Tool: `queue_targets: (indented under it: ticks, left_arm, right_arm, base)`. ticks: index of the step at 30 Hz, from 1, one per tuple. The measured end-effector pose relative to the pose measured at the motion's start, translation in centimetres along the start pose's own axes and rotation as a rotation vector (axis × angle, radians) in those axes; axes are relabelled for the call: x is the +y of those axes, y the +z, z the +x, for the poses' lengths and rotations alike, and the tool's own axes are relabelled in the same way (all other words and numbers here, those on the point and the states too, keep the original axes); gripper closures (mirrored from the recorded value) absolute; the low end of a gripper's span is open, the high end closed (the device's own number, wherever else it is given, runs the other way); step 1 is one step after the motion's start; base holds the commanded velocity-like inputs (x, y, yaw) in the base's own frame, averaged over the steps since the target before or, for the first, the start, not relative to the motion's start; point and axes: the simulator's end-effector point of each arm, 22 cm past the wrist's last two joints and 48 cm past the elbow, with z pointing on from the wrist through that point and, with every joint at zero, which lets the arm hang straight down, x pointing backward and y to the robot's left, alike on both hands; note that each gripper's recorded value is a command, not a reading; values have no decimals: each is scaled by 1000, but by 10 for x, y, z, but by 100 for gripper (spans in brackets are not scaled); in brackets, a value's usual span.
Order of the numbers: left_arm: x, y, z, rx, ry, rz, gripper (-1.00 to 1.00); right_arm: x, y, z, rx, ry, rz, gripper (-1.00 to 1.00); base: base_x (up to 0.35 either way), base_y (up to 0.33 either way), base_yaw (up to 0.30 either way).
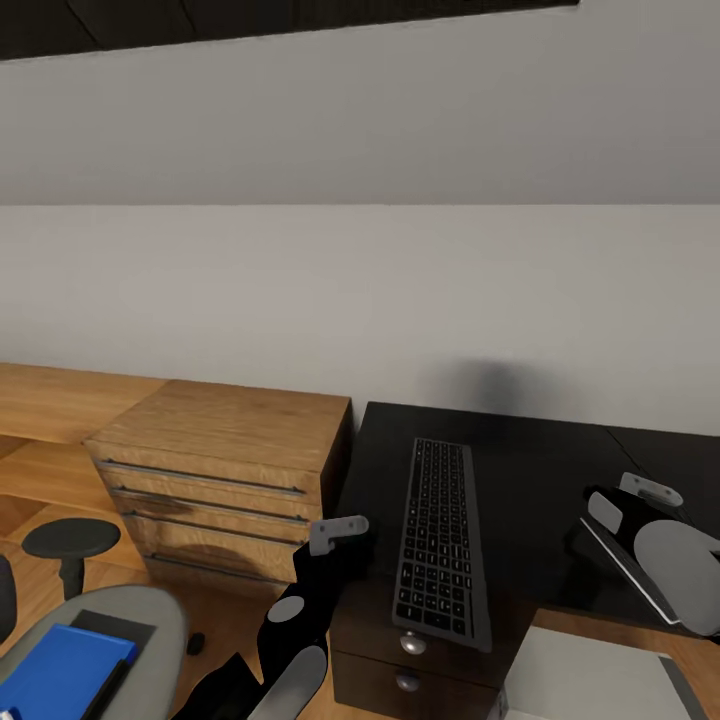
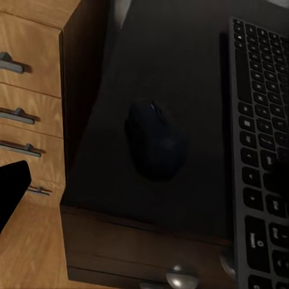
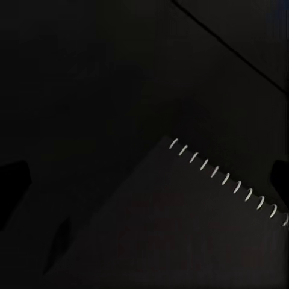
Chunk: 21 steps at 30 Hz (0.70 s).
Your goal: In the bedroom, organize the workspace by keeping the computer under the desk, ensuring the monitor is on the desk, placing the keyboard on the desk next to the monitor, placing the mouse on the desk next to the keyboard, moving the folder from the swivel chair onto the desk next to the mouse, stacking the notebook on top of the folder with the pen on top of the notebook, and positioning the swivel chair next to the desk.
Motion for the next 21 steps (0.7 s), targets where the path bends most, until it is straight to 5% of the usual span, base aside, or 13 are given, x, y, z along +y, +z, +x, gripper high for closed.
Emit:
queue_targets:
  ticks: [21]
  left_arm:
    - [-2,-4,-8,1,0,2,-100]
  right_arm:
    - [-7,-1,-12,0,31,-14,-100]
  base:
    - [2,0,0]
